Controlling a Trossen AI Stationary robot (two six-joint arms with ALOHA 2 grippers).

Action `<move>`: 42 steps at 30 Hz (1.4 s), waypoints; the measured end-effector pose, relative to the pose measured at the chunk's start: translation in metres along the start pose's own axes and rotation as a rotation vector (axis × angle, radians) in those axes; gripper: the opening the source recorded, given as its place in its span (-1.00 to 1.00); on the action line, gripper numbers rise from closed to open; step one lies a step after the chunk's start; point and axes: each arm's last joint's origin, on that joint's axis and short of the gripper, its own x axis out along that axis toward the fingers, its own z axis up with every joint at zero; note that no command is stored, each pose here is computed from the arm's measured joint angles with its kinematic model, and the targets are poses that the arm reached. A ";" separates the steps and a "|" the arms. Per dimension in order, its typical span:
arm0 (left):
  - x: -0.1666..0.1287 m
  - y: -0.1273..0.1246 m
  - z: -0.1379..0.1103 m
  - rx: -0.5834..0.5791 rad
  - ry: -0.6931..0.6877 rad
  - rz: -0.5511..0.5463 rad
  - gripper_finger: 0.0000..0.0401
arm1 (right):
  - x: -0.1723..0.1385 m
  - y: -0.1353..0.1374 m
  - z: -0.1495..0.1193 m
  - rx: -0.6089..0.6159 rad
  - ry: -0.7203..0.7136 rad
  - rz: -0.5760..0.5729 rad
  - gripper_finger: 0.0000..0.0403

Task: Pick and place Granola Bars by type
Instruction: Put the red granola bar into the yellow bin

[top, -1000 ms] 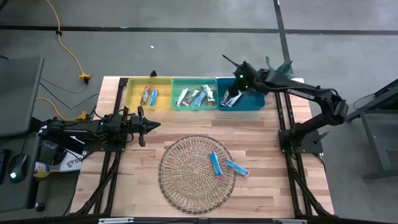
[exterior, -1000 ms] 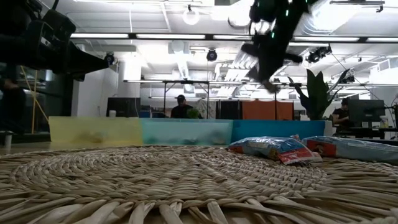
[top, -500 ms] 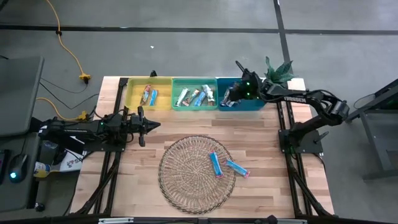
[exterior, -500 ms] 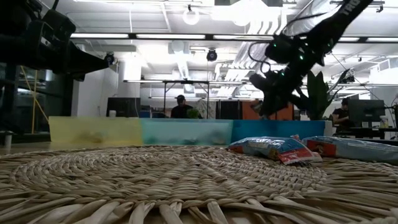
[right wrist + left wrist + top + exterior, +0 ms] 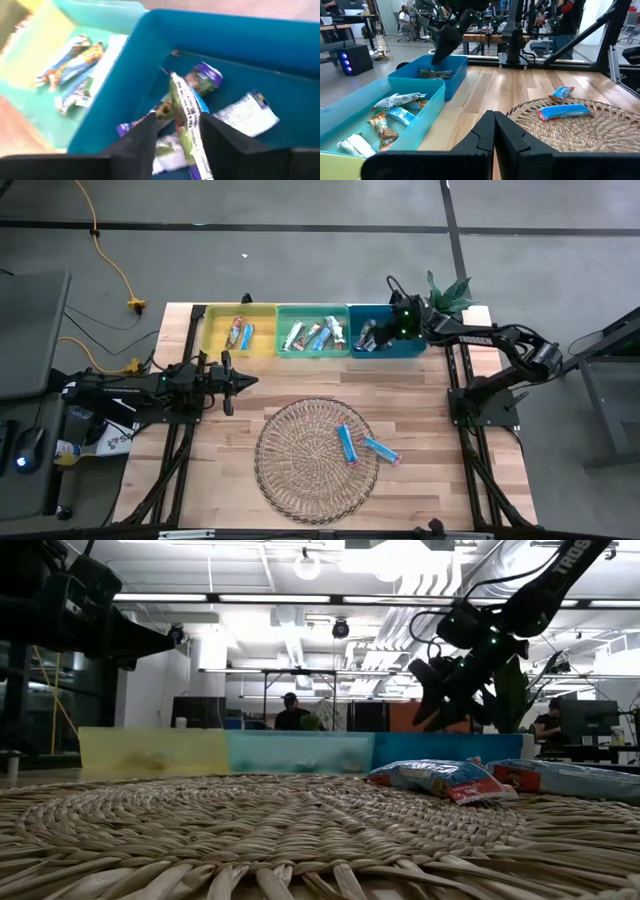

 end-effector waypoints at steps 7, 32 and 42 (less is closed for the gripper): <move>0.000 0.000 0.000 0.000 0.000 0.000 -1.00 | -0.004 0.006 0.016 -0.057 -0.079 0.222 -0.03; 0.000 0.000 0.000 0.000 0.000 0.000 -1.00 | -0.204 0.176 0.004 -0.630 -0.368 0.605 0.03; 0.000 0.000 0.000 0.000 0.000 0.000 -1.00 | -0.235 0.225 -0.008 -0.843 0.013 0.290 0.03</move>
